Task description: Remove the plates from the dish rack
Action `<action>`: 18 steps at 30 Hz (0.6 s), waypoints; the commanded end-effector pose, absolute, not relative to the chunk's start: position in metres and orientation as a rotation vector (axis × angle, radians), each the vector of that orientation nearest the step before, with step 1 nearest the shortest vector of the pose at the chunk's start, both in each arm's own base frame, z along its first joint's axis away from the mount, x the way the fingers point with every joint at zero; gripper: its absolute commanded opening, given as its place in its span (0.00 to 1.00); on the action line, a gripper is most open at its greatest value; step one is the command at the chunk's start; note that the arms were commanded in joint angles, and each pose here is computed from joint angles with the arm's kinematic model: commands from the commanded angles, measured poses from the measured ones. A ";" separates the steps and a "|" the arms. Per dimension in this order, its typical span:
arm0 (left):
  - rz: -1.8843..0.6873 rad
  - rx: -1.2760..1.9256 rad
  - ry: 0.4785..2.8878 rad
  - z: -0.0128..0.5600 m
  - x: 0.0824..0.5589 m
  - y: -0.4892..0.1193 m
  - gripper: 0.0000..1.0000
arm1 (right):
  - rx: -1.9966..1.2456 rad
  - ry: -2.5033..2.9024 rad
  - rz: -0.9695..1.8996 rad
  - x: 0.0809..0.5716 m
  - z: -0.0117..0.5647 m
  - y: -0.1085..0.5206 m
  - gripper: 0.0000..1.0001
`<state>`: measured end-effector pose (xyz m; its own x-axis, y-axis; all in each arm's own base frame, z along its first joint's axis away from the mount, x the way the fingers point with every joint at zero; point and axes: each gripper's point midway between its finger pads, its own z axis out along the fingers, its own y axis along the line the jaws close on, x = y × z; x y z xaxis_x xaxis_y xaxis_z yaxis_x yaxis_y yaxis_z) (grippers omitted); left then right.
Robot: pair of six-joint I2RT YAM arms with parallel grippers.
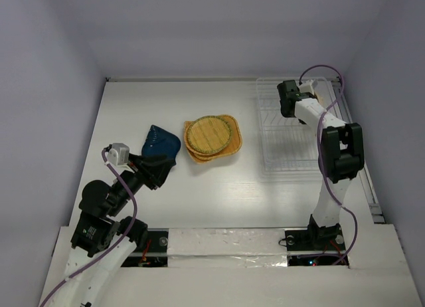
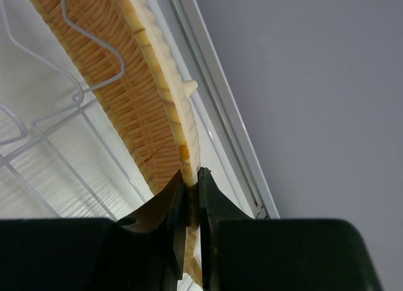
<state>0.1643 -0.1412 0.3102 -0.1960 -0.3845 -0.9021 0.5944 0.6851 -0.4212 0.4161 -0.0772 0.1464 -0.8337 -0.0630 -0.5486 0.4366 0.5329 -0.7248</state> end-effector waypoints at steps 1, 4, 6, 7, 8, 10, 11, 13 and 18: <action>-0.900 0.181 1.485 0.322 0.163 -0.141 0.38 | 0.355 2.082 -1.380 0.420 0.196 -0.078 0.00; -0.898 0.181 1.487 0.322 0.163 -0.141 0.38 | 0.355 2.026 -1.455 0.416 0.207 -0.080 0.00; -0.901 0.180 1.489 0.321 0.163 -0.141 0.38 | 0.367 1.994 -1.498 0.413 0.214 -0.082 0.00; -0.900 0.178 1.487 0.322 0.163 -0.141 0.38 | 0.391 1.981 -1.482 0.413 0.218 -0.082 0.00; -0.899 0.177 1.490 0.321 0.164 -0.141 0.38 | 0.400 1.974 -1.474 0.413 0.220 -0.082 0.00; -0.899 0.177 1.489 0.321 0.164 -0.141 0.38 | 0.418 1.961 -1.453 0.414 0.228 -0.082 0.00; -0.899 0.177 1.489 0.321 0.164 -0.141 0.38 | 0.430 1.953 -1.436 0.416 0.231 -0.081 0.00; -0.897 0.175 1.493 0.320 0.165 -0.141 0.38 | 0.433 1.945 -1.427 0.418 0.237 -0.081 0.00; -0.897 0.173 1.497 0.319 0.165 -0.141 0.38 | 0.399 1.886 -1.501 0.425 0.239 -0.074 0.00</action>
